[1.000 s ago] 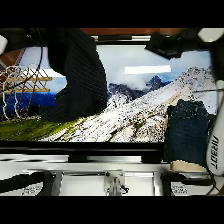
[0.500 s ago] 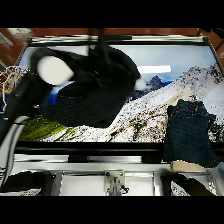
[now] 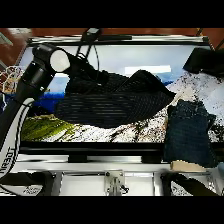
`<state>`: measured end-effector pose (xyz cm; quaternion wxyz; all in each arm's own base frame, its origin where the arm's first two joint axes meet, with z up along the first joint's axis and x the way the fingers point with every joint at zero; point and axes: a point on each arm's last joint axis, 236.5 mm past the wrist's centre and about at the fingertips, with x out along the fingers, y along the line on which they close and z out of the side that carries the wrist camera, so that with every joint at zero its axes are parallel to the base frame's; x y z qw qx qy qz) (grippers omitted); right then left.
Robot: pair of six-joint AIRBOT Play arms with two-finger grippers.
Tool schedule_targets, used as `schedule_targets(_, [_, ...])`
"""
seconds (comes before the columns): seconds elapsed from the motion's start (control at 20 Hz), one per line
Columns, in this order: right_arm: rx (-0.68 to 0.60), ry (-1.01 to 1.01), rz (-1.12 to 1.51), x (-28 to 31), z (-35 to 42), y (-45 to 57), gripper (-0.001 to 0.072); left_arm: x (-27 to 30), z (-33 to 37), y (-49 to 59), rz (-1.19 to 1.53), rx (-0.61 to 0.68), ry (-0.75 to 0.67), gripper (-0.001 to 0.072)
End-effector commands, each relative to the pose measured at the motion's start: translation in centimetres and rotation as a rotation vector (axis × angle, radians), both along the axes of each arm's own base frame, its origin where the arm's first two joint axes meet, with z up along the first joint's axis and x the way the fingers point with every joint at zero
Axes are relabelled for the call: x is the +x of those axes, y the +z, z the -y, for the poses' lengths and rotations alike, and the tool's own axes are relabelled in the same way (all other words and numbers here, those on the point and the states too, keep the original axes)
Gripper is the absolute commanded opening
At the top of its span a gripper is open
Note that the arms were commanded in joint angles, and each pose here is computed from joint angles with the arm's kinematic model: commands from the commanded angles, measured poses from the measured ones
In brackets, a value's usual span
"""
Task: Fold the shirts.
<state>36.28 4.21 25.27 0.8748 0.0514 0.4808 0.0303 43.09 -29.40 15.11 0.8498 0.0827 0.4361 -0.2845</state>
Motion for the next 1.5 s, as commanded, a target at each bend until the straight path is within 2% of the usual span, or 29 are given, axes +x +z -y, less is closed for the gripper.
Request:
schedule_targets(0.0, [0.022, 0.032, -0.25, -0.2, -1.2, -8.6, 0.0655, 0.8, -9.8, -4.2, -0.187, 0.177, 0.108, 0.0719])
schedule_targets(0.1, [0.031, 0.017, -0.365, -0.4, -1.1, -14.6, 0.0655, 0.4, -12.7, -5.8, -0.261, 0.216, 0.124, 0.072])
schedule_targets(0.2, [0.126, -0.037, -0.416, 0.6, -1.1, -19.1, 0.0655, 0.1, -14.3, -7.9, -0.331, 0.202, 0.156, 0.072])
schedule_targets(0.35, [0.233, -0.18, -0.374, 4.1, 1.1, -21.6, 0.0657, -2.4, -14.8, -12.6, -0.477, 0.19, 0.157, 0.072])
schedule_targets(0.5, [0.256, -0.296, -0.305, 6.5, 4.7, -22.5, 0.0661, -3.2, -15.1, -16.1, -0.51, 0.203, 0.157, 0.072])
schedule_targets(0.75, [0.303, -0.304, -0.396, 7.2, 3.8, -27.0, 0.0661, -1.6, -11.7, -17.7, -0.479, 0.039, 0.177, 0.0708])
schedule_targets(0.8, [0.335, -0.29, -0.418, 7.5, 2.5, -28.0, 0.0661, -1.6, -11.0, -18.1, -0.494, 0.016, 0.177, 0.0653])
schedule_targets(0.9, [0.397, -0.271, -0.428, 8.5, 0.2, -29.5, 0.066, -1.8, -10.6, -19.1, -0.531, 0.004, 0.178, 0.0228])
schedule_targets(0.95, [0.433, -0.266, -0.416, 9.2, -0.8, -29.7, 0.0645, -1.8, -10.6, -19.4, -0.538, 0.002, 0.18, 0.0121])
schedule_targets(1.0, [0.477, -0.242, -0.393, 9.9, -2.0, -29.3, 0.0534, -1.9, -10.6, -19.2, -0.537, 0.002, 0.18, 0.0067])
schedule_targets(1.05, [0.506, -0.23, -0.359, 10.7, -2.5, -28.7, 0.0312, -1.8, -10.8, -18.6, -0.531, 0.003, 0.173, 0.0061])
schedule_targets(1.1, [0.534, -0.218, -0.324, 11.4, -3.0, -27.7, 0.0123, -1.3, -11.0, -17.4, -0.496, 0.006, 0.155, 0.006])
schedule_targets(1.25, [0.499, -0.089, -0.151, 14.0, -3.0, -22.2, 0.0118, 1.3, -11.3, -11.7, -0.335, -0.021, 0.132, 0.0059])
schedule_targets(1.4, [0.471, -0.061, -0.017, 15.8, -2.5, -16.5, 0.0118, 2.8, -12.0, -8.1, -0.221, 0.008, 0.12, 0.0061])
schedule_targets(1.45, [0.482, -0.072, -0.018, 15.8, -2.5, -16.0, 0.0118, 2.9, -13.2, -8.6, -0.215, 0.064, 0.13, 0.0143])
